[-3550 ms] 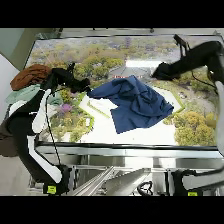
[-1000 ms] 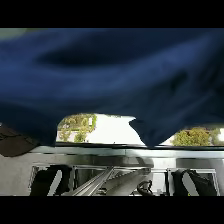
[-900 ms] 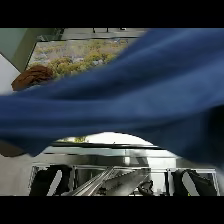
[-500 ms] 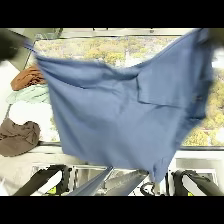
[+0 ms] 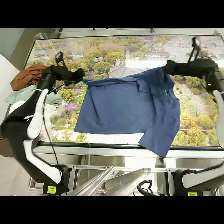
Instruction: Fold the shirts.
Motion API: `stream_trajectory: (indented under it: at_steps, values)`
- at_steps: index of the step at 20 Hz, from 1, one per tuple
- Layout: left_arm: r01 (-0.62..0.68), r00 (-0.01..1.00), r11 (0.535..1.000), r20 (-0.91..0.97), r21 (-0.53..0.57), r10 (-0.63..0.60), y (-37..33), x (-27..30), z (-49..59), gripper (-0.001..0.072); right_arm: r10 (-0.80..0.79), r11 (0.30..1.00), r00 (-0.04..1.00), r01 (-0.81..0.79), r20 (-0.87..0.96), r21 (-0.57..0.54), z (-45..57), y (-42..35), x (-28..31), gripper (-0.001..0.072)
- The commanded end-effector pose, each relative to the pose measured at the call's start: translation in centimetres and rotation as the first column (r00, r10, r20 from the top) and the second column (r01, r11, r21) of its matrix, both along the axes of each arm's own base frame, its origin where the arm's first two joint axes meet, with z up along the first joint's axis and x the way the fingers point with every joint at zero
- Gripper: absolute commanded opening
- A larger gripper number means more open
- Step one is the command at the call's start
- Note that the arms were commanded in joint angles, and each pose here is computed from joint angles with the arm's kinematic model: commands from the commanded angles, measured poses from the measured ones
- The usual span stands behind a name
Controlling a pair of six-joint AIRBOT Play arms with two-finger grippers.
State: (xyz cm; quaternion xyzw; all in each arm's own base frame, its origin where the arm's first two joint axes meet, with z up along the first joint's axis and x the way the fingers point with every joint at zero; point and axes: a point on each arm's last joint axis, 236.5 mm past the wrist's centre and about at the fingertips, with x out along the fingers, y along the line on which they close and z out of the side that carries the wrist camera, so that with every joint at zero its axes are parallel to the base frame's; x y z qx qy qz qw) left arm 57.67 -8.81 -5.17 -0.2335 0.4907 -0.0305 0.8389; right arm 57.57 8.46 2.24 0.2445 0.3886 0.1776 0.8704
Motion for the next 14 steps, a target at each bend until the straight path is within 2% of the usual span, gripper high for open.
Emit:
stream_trajectory:
  at_steps: [1,2,3,6,8,11,14]
  values:
    - [0.041,0.997,0.999,-0.067,-0.023,-0.043,-1.1,1.8,-3.6,0.0417,-0.004,1.0,0.999,0.005,-0.054,0.015,-3.8,0.2,1.4,0.0053]
    - [0.044,0.997,0.999,-0.068,-0.031,-0.046,-0.8,2.1,-2.5,0.0681,-0.004,1.0,0.999,0.004,-0.046,0.015,-3.0,-0.1,1.4,0.0236]
    - [0.058,0.996,0.998,-0.067,-0.033,-0.06,-0.4,2.2,-0.6,0.0689,0.0,1.0,0.999,0.001,-0.035,0.013,-1.8,-0.7,1.1,0.0379]
    - [0.142,0.986,0.99,-0.088,-0.009,-0.142,2.9,0.3,6.3,0.0687,0.02,1.0,0.999,-0.021,-0.049,-0.004,3.1,-5.0,-2.0,0.0393]
    - [0.183,0.964,0.983,-0.195,-0.002,-0.179,5.9,-4.3,7.6,0.0686,0.033,0.999,0.99,-0.033,-0.136,0.003,4.6,-8.8,-6.2,0.0395]
    - [0.242,0.862,0.965,-0.434,-0.099,-0.261,7.5,-14.7,3.7,0.0684,0.017,0.996,0.952,0.009,-0.306,0.084,3.0,-13.1,-13.3,0.0395]
    - [0.264,0.786,0.927,-0.498,-0.267,-0.367,5.6,-22.7,-1.2,0.0684,-0.031,0.985,0.916,0.096,-0.4,0.143,0.1,-15.7,-19.0,0.0394]
